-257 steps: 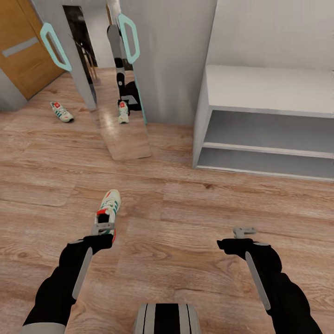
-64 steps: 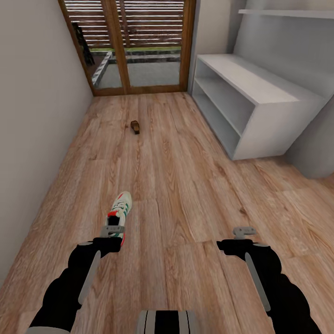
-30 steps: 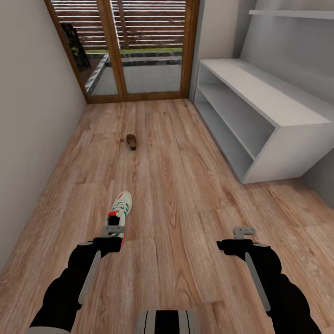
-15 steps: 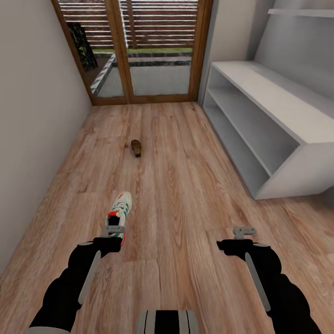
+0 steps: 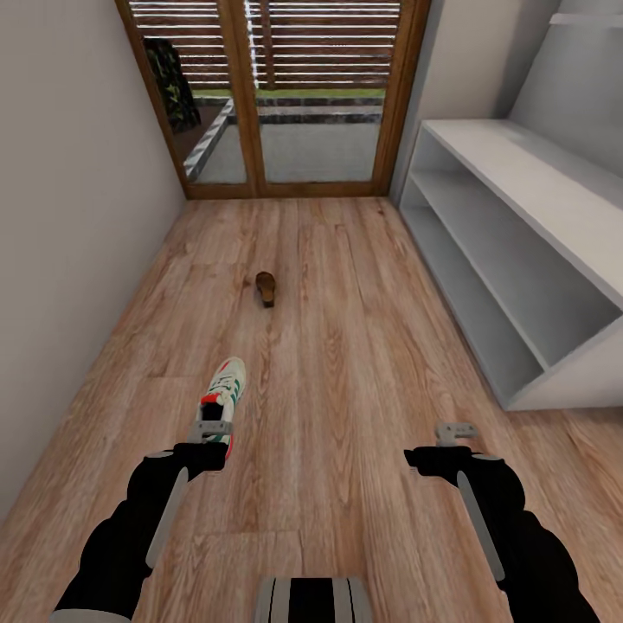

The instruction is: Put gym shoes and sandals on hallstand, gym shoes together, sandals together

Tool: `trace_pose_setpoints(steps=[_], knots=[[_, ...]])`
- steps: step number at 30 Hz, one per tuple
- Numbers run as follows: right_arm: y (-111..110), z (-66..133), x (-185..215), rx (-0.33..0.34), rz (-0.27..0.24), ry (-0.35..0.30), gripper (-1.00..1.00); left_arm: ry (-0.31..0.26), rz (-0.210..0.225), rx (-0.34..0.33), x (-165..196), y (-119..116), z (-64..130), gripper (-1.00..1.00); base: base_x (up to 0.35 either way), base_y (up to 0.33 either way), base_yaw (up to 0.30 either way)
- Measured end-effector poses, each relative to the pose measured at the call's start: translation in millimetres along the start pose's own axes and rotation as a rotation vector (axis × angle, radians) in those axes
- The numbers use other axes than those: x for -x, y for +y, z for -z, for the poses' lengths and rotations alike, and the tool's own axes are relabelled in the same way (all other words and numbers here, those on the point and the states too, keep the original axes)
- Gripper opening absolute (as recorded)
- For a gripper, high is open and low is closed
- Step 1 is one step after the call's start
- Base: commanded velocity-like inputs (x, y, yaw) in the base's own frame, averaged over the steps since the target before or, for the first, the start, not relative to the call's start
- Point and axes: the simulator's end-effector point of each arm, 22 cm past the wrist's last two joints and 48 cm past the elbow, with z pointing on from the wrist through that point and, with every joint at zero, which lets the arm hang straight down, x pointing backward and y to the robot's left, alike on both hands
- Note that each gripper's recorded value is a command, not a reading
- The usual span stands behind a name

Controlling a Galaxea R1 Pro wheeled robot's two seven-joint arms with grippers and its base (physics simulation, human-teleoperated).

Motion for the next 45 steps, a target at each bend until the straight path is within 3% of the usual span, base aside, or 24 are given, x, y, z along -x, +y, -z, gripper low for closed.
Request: trace_pose_setpoints(steps=[45], knots=[[0.0,0.0,0.0,0.000,0.000,0.000,1.00,0.000,0.000,-0.001,0.0,-0.1,0.0,-1.00,0.322,-0.098,0.000]])
